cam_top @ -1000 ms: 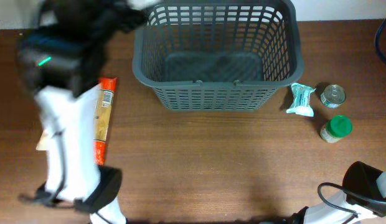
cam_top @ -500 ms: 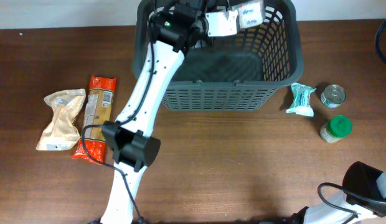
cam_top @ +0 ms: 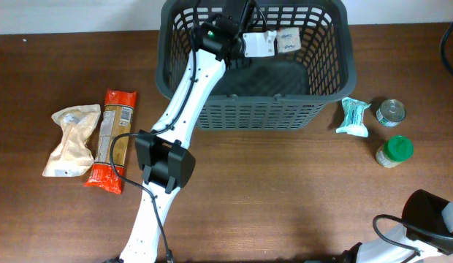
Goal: Pack container
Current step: 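Lift tissue multipack and lower it into the basket, release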
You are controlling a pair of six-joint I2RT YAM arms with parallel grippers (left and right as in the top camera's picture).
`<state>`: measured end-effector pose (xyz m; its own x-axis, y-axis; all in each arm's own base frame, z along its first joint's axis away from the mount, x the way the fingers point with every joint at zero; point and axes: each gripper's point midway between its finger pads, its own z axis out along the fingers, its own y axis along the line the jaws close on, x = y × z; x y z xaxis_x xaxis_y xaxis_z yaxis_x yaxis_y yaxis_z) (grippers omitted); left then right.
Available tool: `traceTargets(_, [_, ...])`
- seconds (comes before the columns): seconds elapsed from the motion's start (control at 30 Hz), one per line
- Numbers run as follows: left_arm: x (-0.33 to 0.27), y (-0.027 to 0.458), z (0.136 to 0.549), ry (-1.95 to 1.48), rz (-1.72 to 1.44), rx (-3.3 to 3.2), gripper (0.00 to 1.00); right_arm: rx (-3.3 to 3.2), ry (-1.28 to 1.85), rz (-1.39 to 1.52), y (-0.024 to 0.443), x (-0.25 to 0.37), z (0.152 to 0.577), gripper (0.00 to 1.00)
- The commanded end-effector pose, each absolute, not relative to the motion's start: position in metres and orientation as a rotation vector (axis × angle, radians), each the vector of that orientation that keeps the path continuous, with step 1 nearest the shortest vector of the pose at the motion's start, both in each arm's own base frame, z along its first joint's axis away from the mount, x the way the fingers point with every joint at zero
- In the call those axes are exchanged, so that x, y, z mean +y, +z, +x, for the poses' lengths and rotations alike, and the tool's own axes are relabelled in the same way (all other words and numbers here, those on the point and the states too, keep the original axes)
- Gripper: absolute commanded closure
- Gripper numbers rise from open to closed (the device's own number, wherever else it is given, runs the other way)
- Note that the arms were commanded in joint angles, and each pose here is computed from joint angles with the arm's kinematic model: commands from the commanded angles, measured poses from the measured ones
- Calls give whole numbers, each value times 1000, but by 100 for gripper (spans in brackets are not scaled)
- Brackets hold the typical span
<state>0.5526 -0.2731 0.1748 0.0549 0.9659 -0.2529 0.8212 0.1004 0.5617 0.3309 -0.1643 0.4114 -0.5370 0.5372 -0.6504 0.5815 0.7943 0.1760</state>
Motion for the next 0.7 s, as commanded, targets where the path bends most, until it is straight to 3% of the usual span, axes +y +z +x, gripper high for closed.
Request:
traceTargets(0.0, [-280, 219, 543, 272, 1583, 1832, 23, 2249, -94, 840, 414, -166, 325, 1])
traceTargets(0.03, [-279, 234, 540, 257, 1520, 1846, 8, 2249, -94, 841, 414, -166, 325, 1])
traceTargets(0.07, [-277, 247, 538, 249, 1480, 1850, 1, 2249, -94, 840, 414, -166, 325, 1])
traceTargets(0.23, [-247, 329, 519, 210, 1180, 1896, 1, 2249, -94, 840, 414, -166, 325, 1])
traceTargets(0.43, [-184, 399, 444, 95, 990, 2013, 1, 2249, -95, 840, 414, -166, 325, 1])
traceTargets(0.57, [-126, 403, 405, 104, 927, 2150, 1, 2249, -94, 840, 414, -166, 325, 1])
traceTargets(0.67, [-78, 385, 396, 106, 697, 2349, 1, 2249, -94, 840, 414, -166, 325, 1])
